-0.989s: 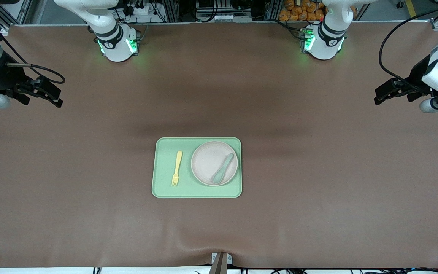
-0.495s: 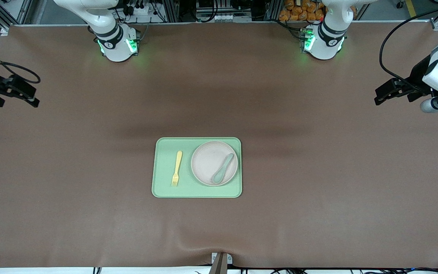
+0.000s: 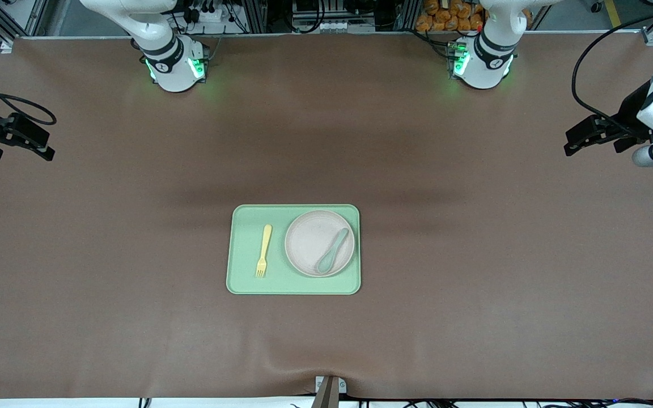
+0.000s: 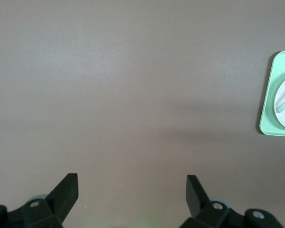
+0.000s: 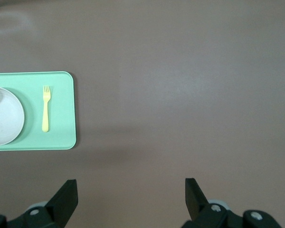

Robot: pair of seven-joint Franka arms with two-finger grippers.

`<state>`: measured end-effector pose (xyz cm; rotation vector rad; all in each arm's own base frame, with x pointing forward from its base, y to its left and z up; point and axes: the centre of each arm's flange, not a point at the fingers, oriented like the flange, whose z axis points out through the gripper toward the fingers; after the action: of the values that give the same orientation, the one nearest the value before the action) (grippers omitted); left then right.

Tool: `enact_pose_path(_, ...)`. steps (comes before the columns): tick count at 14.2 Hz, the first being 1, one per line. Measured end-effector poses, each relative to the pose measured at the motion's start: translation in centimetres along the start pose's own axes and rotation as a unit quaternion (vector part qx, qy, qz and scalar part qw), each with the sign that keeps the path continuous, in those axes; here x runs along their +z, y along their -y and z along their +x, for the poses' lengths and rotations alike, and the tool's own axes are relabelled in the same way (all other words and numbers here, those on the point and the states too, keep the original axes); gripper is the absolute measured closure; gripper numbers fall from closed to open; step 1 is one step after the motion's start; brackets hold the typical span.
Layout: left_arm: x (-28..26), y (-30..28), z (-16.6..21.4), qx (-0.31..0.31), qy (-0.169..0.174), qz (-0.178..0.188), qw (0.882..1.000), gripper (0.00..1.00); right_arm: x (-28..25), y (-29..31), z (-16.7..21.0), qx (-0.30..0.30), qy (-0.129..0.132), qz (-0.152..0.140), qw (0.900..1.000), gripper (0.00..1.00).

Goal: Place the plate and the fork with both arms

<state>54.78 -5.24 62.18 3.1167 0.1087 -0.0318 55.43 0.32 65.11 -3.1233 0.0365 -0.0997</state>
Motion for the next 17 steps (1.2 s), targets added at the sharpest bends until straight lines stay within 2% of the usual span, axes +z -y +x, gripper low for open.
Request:
enact_pose_path(10, -0.3, 1.4, 0.2, 0.011, -0.002, -0.006, 1.000, 0.00, -0.1, 0.2, 0.0, 0.003, -0.001, 0.000, 1.000, 0.00)
enact_pose_path(17, -0.6, 1.0, -0.3, 0.014, 0.008, -0.005, 1.000, 0.00, 0.0, 0.4, 0.0, 0.000, -0.001, 0.000, 1.000, 0.00)
